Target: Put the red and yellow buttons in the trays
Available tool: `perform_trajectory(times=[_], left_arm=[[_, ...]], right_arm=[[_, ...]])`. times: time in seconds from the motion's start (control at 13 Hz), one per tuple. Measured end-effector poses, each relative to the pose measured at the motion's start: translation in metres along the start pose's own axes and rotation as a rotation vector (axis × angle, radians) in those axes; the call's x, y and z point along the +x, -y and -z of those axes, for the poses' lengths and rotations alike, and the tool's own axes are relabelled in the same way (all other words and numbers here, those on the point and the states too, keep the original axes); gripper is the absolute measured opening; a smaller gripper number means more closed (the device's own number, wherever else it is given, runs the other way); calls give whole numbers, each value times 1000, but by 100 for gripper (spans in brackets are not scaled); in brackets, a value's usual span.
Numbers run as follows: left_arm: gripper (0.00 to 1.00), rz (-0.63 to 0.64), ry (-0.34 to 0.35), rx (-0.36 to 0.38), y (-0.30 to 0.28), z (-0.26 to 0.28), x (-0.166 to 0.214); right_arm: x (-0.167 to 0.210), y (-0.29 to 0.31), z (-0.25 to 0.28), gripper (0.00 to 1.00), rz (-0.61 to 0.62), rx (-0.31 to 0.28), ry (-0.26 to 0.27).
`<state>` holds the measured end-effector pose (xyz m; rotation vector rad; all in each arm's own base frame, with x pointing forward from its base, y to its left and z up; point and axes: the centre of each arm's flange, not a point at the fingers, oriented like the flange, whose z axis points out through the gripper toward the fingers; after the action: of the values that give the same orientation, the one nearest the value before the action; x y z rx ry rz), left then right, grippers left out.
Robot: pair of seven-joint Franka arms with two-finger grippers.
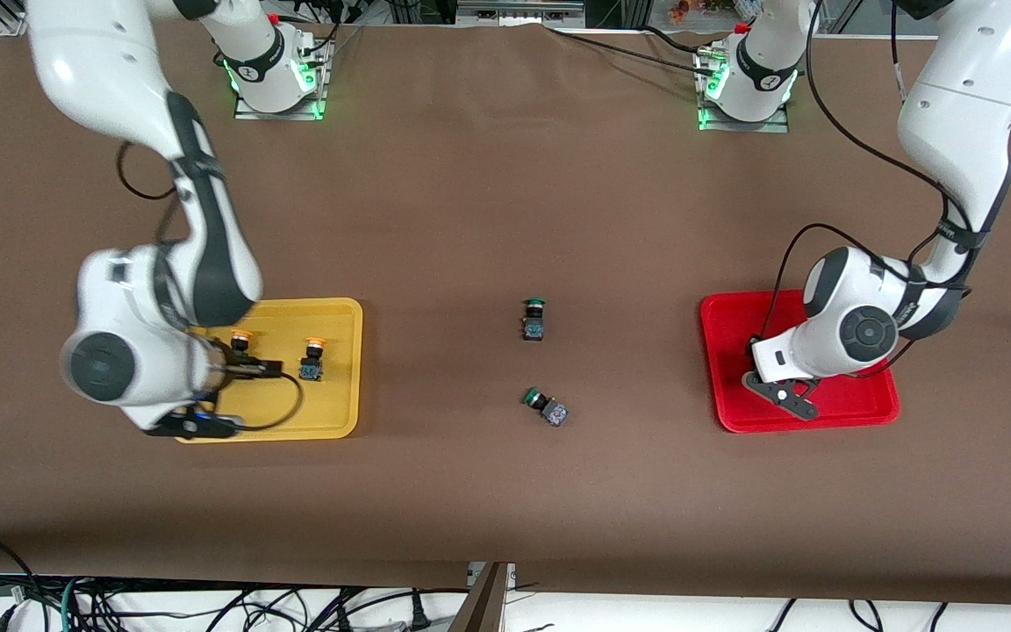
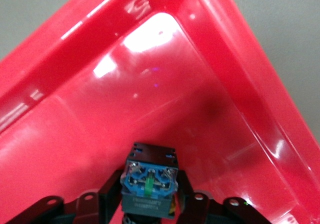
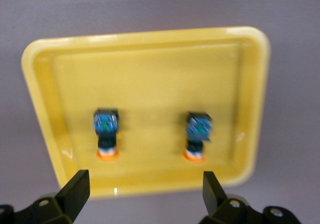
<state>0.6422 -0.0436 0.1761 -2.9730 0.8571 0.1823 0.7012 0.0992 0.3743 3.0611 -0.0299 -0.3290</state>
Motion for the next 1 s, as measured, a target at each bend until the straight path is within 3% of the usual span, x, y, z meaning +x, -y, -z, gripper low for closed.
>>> perform_trajectory(times=[0.15, 0.31, 0.69, 0.85, 1.0], left_arm=[[77, 10, -9, 23, 1, 43, 7], [99, 55, -35, 22, -10, 126, 11], [100, 93, -49, 68, -88, 399, -23], [100, 170, -56, 55, -91, 448, -46], [100, 295, -81, 65, -80, 462, -58]], right_arm=[[-25, -37, 51, 100, 26, 16, 4], [-51, -65, 92, 100, 23, 31, 7], [-128, -82, 188, 100, 29, 73, -78], [-158, -98, 211, 100, 17, 90, -114], [-183, -111, 228, 100, 4, 101, -144]])
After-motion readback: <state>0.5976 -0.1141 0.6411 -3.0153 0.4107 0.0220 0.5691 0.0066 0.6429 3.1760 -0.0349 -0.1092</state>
